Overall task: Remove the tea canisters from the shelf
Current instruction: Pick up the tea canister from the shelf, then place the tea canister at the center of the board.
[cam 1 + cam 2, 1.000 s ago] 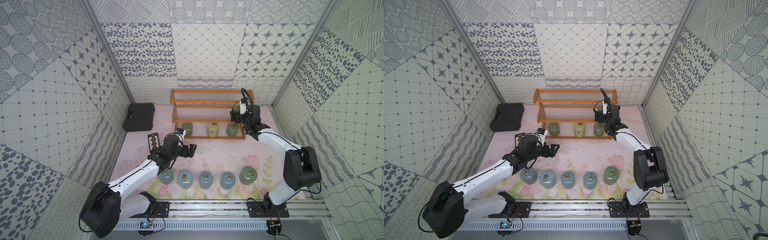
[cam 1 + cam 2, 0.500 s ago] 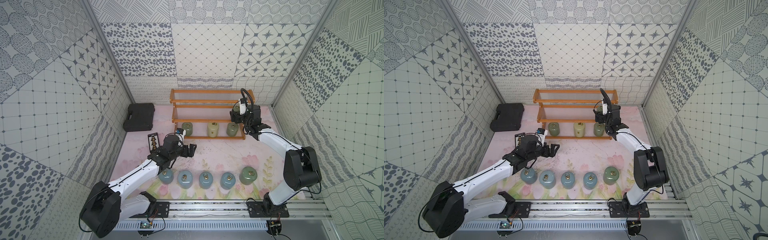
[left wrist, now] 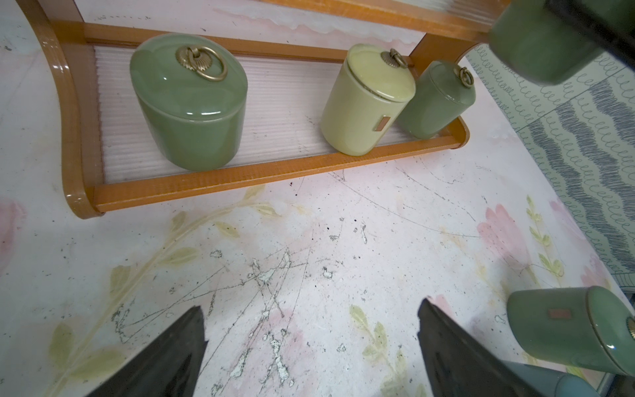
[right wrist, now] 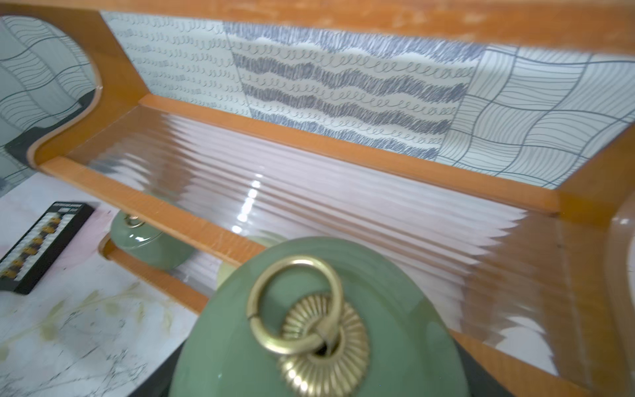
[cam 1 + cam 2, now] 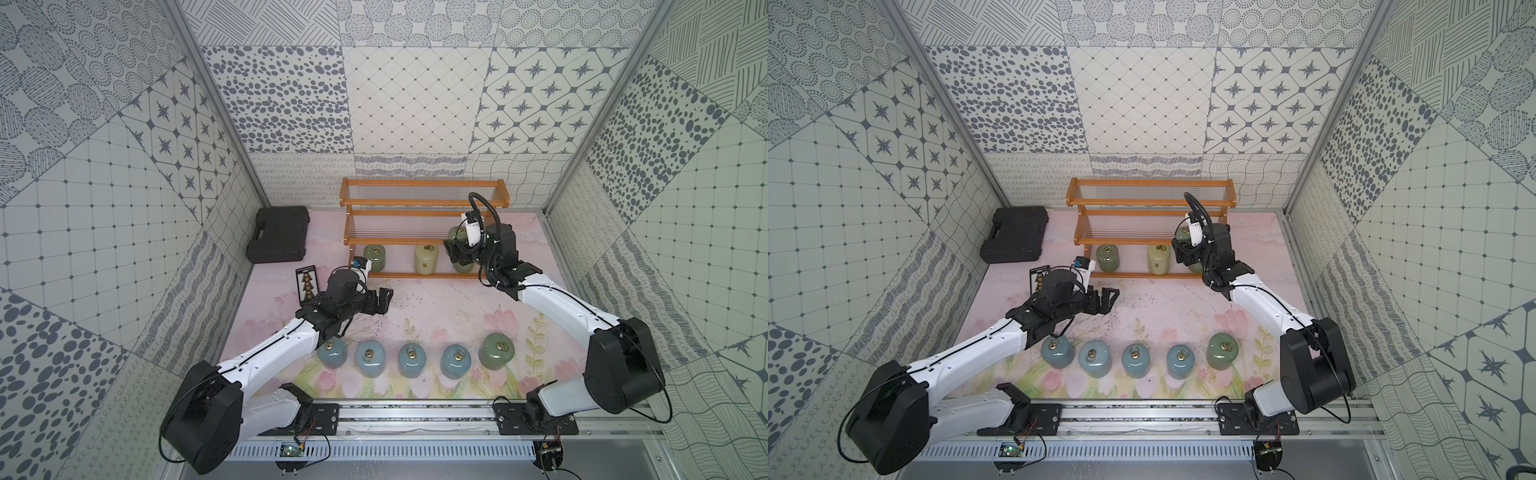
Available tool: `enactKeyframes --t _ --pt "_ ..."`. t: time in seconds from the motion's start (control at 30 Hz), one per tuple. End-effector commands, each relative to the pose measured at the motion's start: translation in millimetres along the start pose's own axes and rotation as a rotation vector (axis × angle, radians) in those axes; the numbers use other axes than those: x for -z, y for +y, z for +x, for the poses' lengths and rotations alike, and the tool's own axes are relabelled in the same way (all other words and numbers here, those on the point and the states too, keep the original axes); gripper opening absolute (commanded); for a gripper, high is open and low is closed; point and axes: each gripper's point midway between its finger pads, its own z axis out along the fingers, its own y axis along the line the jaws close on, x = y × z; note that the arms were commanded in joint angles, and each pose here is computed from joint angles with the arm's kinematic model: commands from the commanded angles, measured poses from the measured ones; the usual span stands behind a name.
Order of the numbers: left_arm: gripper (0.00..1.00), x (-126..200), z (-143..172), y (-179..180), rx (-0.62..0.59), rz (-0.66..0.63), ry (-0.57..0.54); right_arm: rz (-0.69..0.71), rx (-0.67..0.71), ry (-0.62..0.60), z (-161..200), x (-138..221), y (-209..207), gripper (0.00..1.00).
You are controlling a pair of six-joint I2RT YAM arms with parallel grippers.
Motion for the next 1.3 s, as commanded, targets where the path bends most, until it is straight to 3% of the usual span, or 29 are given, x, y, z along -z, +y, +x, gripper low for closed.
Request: enactKeyframes --t 0.0,0.57,0.97,1.27 --pt "1.0 3 -12 -8 -0.005 0.03 -0.042 -0.045 0.0 -0.09 -21 14 26 0.64" --pt "1.0 16 -11 -1 -0.013 -0.011 -0.063 -0.215 -0.002 -0.01 45 12 113 0.64" --pt "1.0 25 -12 5 -0.024 -0.044 -0.081 -0.389 0.005 0.005 85 8 153 0.66" --pt "1.0 28 -13 6 -0.025 -0.052 -0.083 -0.427 0.013 0.043 116 -2 166 0.66"
